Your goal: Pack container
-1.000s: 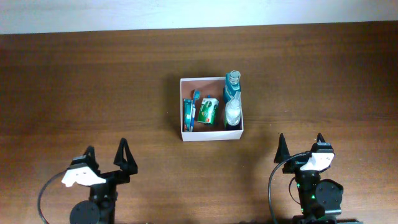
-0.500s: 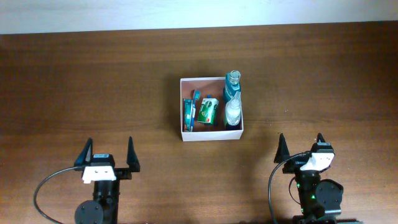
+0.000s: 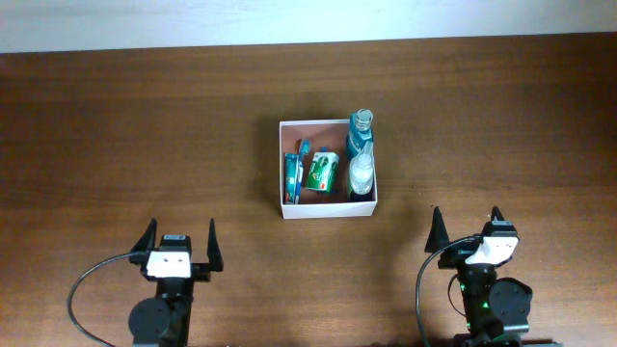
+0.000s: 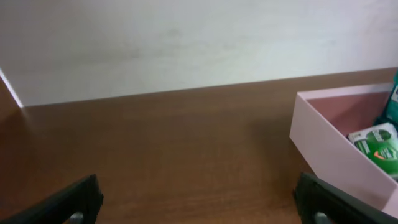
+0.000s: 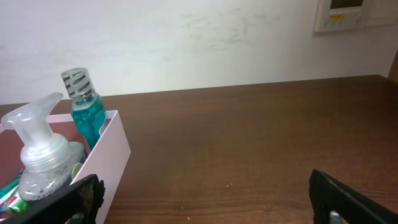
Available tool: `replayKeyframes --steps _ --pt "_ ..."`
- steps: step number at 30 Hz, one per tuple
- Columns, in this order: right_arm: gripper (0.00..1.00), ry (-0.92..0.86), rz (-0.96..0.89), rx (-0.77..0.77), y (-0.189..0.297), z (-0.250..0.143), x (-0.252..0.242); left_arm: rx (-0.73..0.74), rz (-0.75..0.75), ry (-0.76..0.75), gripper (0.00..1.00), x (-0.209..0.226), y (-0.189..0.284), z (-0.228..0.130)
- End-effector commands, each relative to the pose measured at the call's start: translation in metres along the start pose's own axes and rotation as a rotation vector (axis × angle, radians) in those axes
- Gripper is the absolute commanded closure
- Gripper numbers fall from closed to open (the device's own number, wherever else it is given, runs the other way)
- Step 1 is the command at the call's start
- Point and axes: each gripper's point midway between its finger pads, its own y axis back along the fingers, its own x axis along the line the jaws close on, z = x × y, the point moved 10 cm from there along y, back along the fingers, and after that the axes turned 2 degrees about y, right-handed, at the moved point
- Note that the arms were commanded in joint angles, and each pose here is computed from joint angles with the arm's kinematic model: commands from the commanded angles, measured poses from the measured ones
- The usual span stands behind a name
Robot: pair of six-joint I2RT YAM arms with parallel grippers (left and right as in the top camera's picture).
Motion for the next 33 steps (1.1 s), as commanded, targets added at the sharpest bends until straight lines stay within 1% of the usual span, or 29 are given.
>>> replayKeyframes --steps 1,33 --pt "0.02 -0.001 -0.005 0.001 0.0000 -0.0023 -0.0010 0.001 -0.027 -0.020 0.01 -0.0032 0.0001 -0.0024" --pt "0.01 -0.001 -0.005 0.001 0.0000 -0.0023 -0.0010 0.000 -0.040 -0.022 0.01 -0.0052 0.0002 -0.0022"
